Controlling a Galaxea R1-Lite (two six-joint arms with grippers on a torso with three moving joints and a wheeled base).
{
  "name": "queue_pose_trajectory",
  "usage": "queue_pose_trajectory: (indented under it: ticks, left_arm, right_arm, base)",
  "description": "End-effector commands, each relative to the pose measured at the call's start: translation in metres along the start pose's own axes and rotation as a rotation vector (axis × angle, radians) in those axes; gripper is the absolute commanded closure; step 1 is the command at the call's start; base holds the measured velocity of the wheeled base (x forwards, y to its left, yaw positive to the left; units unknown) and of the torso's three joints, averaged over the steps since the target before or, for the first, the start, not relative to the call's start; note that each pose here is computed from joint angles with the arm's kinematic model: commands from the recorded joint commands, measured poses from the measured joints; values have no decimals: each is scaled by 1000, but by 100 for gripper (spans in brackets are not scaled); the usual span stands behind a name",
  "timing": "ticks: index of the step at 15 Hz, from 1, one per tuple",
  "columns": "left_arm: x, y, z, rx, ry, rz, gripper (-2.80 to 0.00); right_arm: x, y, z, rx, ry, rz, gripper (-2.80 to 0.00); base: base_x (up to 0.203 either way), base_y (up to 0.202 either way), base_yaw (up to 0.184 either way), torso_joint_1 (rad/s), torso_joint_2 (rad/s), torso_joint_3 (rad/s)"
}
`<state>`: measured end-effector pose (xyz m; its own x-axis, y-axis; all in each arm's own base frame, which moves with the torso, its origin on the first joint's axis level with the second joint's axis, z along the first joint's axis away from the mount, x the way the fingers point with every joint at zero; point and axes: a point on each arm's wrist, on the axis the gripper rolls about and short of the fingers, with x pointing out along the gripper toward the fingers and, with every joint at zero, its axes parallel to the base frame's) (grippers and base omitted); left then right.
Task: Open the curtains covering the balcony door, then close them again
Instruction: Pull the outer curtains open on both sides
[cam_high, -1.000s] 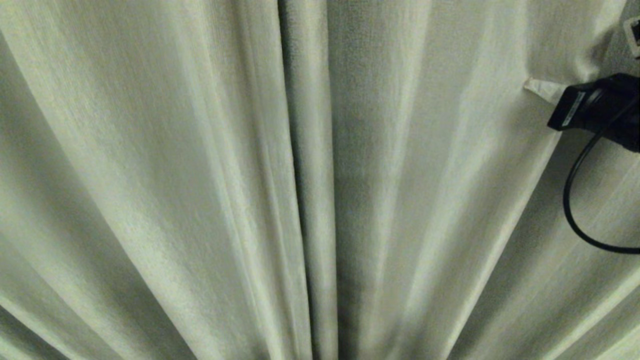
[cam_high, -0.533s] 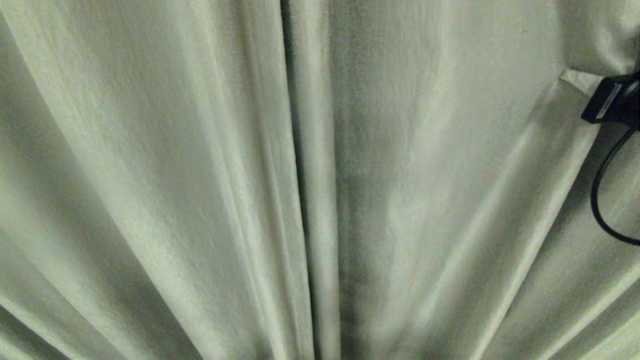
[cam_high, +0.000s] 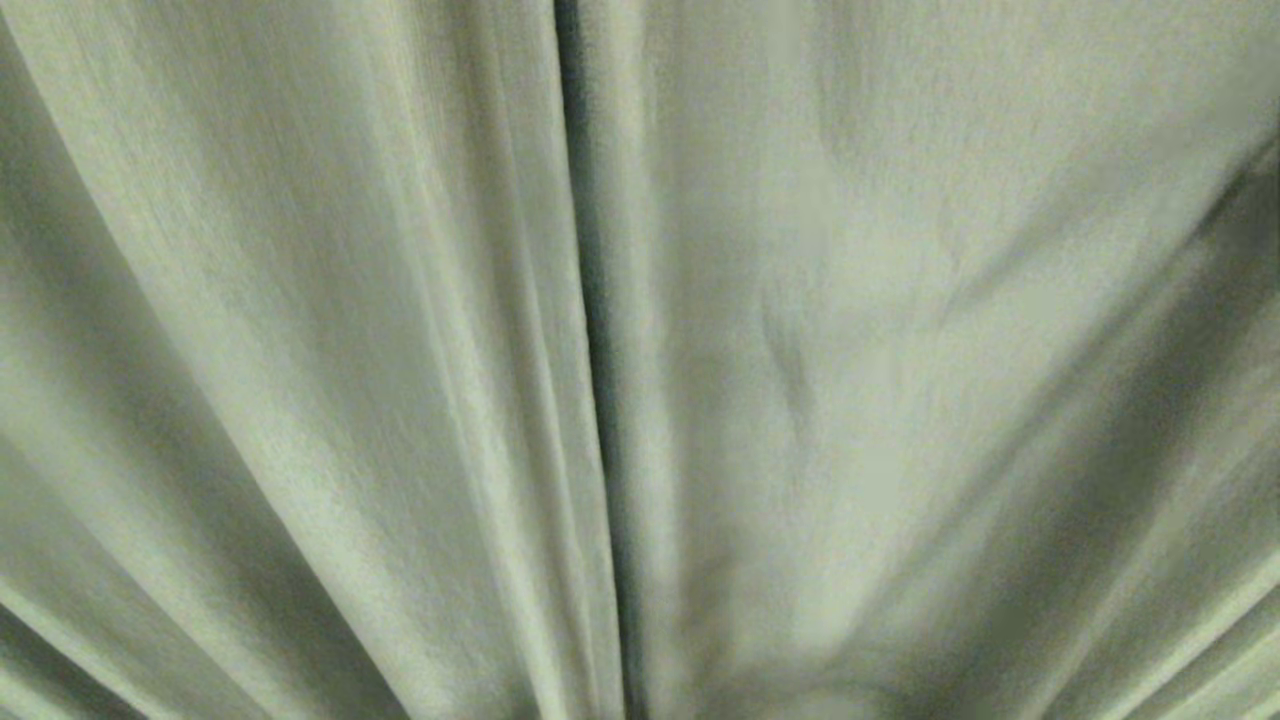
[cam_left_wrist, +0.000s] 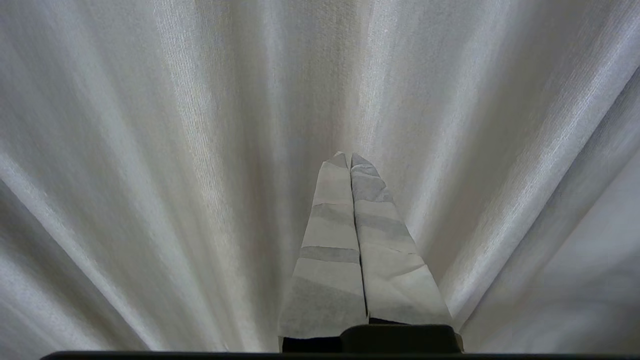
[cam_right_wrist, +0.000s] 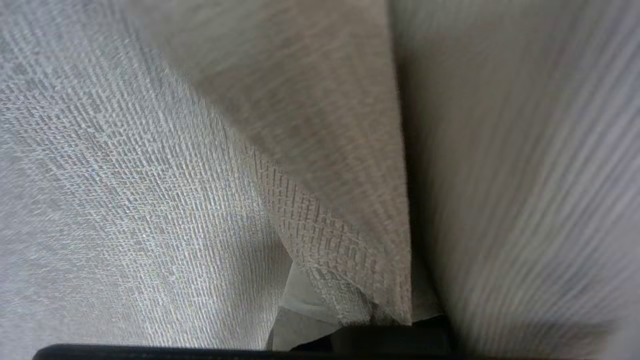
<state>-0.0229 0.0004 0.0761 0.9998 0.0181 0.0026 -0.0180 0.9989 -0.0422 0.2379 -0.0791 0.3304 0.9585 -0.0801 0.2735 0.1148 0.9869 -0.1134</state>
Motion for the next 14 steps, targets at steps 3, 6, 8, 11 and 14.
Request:
queue_pose_trajectory:
  ticks: [3,6,8,11,14]
  left_arm:
    - [0,0,0,-1,-1,0,0]
    - [0,0,0,-1,-1,0,0]
    - [0,0,0,-1,-1,0,0]
    - [0,0,0,-1,-1,0,0]
    - [0,0,0,-1,-1,1,0]
  right_arm:
    - [2,-36,-1,-36,5,-122,0]
    - [7,-57,-2,-55,4,-182,0]
    - [8,-72,-5,-67,14,-224,0]
    - [5,-94,-11,-82,33,-292,0]
    - [0,-110,-16,-91,51,-343,0]
  base:
    - [0,0,0,0,0,0]
    - [0,0,0,0,0,0]
    - [0,0,0,0,0,0]
    - [0,0,0,0,0,0]
    - [0,0,0,0,0,0]
